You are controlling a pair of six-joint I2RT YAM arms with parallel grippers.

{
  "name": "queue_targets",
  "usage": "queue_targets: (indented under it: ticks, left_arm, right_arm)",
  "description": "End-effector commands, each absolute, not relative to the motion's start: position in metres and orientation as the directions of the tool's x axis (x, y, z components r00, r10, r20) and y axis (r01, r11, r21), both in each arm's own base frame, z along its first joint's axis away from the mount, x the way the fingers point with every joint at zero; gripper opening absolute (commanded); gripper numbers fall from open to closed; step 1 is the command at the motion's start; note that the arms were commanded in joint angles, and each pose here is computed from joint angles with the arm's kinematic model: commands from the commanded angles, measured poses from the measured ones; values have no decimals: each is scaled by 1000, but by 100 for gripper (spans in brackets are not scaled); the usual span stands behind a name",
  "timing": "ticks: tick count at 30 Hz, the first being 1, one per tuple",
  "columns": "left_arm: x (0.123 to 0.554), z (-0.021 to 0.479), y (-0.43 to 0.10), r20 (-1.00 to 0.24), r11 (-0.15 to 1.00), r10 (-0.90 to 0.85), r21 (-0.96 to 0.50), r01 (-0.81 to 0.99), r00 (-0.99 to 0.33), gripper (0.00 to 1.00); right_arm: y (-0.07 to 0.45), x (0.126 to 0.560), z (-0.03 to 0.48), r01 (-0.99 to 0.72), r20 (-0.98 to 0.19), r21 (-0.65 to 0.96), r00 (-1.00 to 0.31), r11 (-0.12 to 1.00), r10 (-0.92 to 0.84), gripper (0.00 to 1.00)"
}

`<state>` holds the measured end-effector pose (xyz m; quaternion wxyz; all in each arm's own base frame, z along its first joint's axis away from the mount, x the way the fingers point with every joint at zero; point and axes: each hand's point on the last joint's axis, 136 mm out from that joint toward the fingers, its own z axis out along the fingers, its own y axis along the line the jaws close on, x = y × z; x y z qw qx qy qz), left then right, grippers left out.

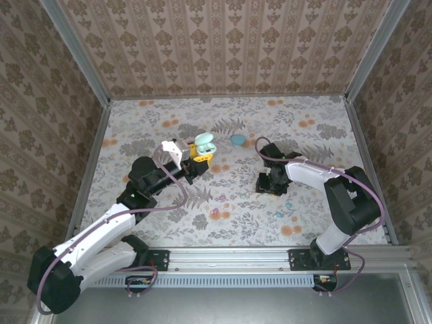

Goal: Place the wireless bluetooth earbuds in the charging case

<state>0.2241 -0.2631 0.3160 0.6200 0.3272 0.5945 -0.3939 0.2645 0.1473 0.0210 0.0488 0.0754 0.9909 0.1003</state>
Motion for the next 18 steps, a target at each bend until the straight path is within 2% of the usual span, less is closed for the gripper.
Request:
queue_targets:
  ticks: [1, 5, 10, 18]
  left_arm:
    - [224, 341, -261, -988, 475, -148, -33, 879, 43, 33]
    - [223, 341, -261, -988, 475, -147, -34, 880, 41, 34]
    - [223, 341, -261, -988, 475, -145, -32, 879, 43, 34]
    - [224, 342, -262, -988, 472, -146, -29, 881, 45, 33]
  right_arm:
    - [146, 256, 28, 163, -72, 210, -981, 964, 182, 45]
    - [143, 256, 24, 222, -71, 206, -968, 953, 241, 48]
    - [148, 253, 17, 287, -41, 247, -951, 926, 306, 46]
    - [153, 271, 21, 283, -99, 275, -942, 919, 320, 41]
